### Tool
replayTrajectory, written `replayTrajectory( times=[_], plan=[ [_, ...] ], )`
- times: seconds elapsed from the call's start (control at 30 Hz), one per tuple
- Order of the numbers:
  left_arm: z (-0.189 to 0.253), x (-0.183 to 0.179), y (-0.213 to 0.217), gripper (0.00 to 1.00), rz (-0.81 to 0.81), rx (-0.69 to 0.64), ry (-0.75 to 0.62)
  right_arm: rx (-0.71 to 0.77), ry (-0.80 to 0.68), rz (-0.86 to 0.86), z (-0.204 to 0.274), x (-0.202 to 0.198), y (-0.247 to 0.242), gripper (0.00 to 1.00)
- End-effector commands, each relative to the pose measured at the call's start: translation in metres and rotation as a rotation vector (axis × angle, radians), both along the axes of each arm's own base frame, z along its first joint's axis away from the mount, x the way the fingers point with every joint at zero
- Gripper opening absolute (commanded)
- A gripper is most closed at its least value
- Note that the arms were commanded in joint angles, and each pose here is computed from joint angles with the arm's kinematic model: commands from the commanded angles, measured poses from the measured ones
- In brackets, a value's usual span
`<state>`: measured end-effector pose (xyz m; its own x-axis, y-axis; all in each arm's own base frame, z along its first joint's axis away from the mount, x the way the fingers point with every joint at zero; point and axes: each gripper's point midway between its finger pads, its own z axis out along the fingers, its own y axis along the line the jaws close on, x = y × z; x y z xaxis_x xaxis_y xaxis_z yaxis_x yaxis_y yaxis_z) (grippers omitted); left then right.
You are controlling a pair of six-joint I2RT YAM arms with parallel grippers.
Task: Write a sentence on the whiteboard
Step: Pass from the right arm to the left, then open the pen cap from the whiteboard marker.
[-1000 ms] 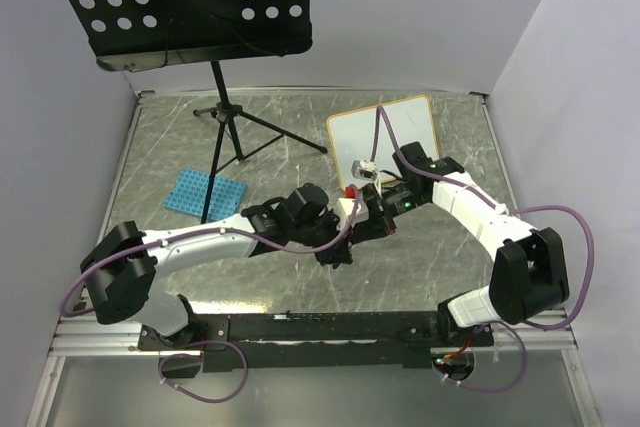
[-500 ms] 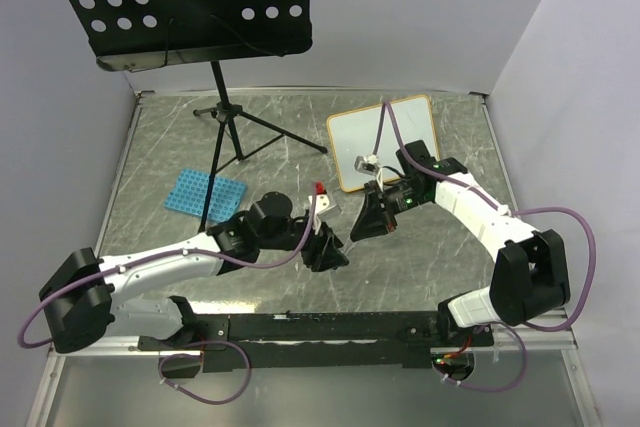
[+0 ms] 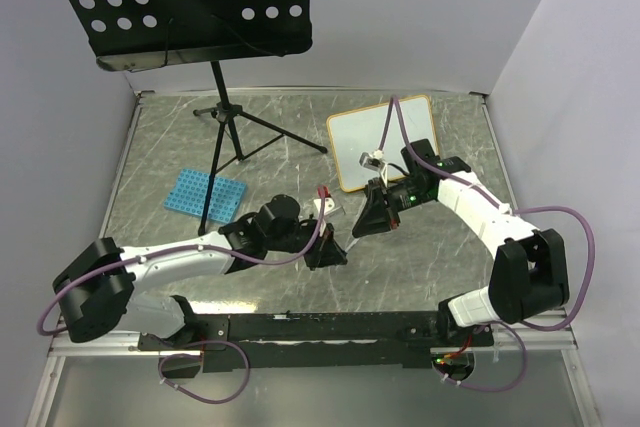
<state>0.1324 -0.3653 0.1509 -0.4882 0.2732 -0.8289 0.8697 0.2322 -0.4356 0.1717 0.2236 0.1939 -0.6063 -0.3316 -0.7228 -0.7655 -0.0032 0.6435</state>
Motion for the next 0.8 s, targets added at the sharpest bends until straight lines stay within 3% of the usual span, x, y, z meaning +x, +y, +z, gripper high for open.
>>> replayTrajectory(
  times=[0.0,0.03,0.1,0.13,0.23,0.27,0.6,0.77],
  plan=[
    [0.023,0.001,-0.007,0.01,-0.050,-0.043,-0.068,0.054,-0.015,0.011,0.012,0.004,0.002,0.00],
    [0.019,0.000,-0.002,0.01,-0.049,-0.011,-0.066,0.054,-0.026,0.020,0.011,0.001,0.001,0.01],
    [0.024,0.005,0.007,0.01,-0.049,0.012,-0.114,0.054,-0.058,0.039,0.014,0.000,0.000,0.36],
    [0.016,0.003,0.015,0.01,-0.060,0.057,-0.099,0.055,-0.076,0.066,0.014,-0.007,-0.003,0.68],
    [0.021,0.005,0.024,0.01,-0.099,0.093,-0.136,0.096,-0.114,0.106,0.021,-0.016,-0.003,0.96],
    [0.021,0.003,0.027,0.01,-0.112,0.116,-0.127,0.104,-0.121,0.109,0.022,-0.018,-0.002,1.00],
    [0.018,-0.003,0.020,0.01,-0.221,0.161,-0.101,0.062,-0.165,0.144,0.008,-0.023,0.006,1.00],
    [0.018,-0.001,0.015,0.01,-0.221,0.153,-0.096,0.076,-0.124,0.138,0.011,-0.022,0.009,0.89]
  ],
)
